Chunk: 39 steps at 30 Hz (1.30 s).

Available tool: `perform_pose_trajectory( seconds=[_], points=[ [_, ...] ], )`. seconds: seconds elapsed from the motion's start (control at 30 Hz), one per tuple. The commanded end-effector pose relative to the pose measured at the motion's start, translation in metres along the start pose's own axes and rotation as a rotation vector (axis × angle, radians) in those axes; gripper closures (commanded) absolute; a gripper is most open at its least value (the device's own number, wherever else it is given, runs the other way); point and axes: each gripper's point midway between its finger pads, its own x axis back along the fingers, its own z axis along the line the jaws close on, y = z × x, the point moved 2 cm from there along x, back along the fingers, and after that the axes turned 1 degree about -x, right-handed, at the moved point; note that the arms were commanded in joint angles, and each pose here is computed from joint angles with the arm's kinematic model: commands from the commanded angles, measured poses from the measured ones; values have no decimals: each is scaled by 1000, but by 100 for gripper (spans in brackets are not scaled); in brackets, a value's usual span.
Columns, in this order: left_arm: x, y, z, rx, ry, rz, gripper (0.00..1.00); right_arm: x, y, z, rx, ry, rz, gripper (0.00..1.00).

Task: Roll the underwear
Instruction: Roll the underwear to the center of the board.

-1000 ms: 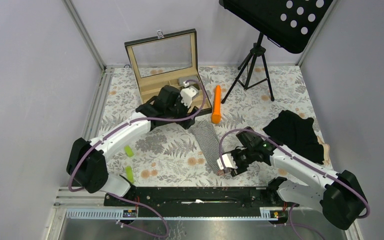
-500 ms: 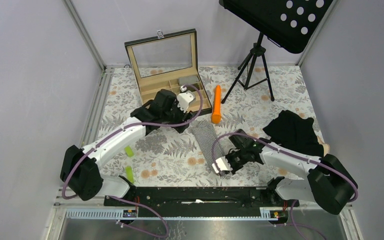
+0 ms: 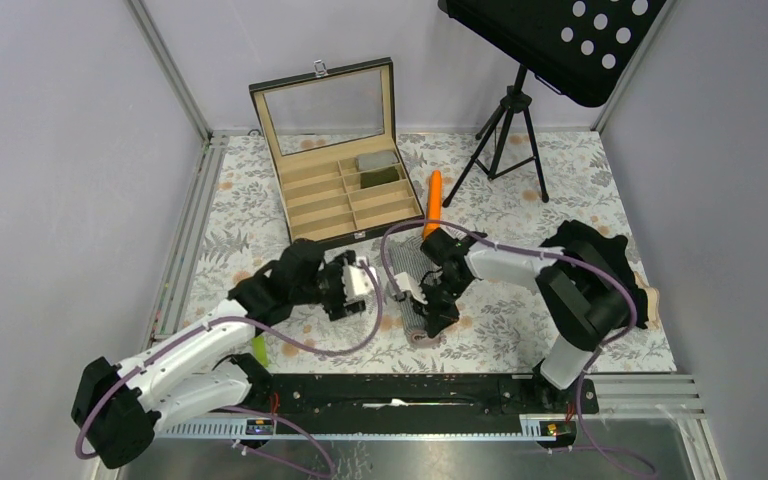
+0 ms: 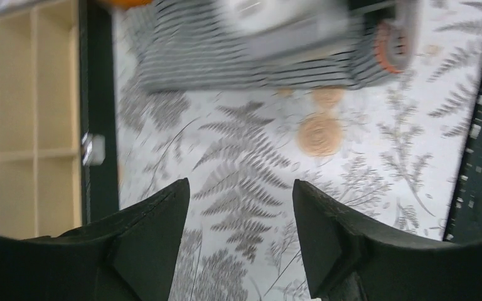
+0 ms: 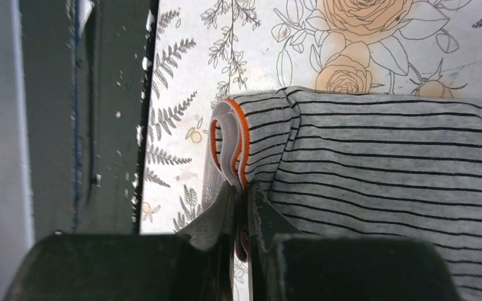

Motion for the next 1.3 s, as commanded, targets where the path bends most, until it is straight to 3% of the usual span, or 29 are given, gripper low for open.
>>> perform_pose_trajectory(
  seconds=[0.0,0.33,0.67,1.0,1.27],
  points=[
    [-19,29,-37,-240,-169,-174,32,-5,-2,20,-326,197,-9,97],
    [-78,53,-90,-160,-318,-305,30,-7,-9,-11,-547,274,-37,98],
    [-112,35,-117,-142,-436,-255,31,-9,-14,-20,-619,320,-31,98],
    [-136,33,-124,-132,-359,-255,34,-9,-19,-19,-611,296,-22,98],
    [-143,34,-124,-118,-290,-238,45,-10,-21,-20,-625,296,-18,98]
  ],
)
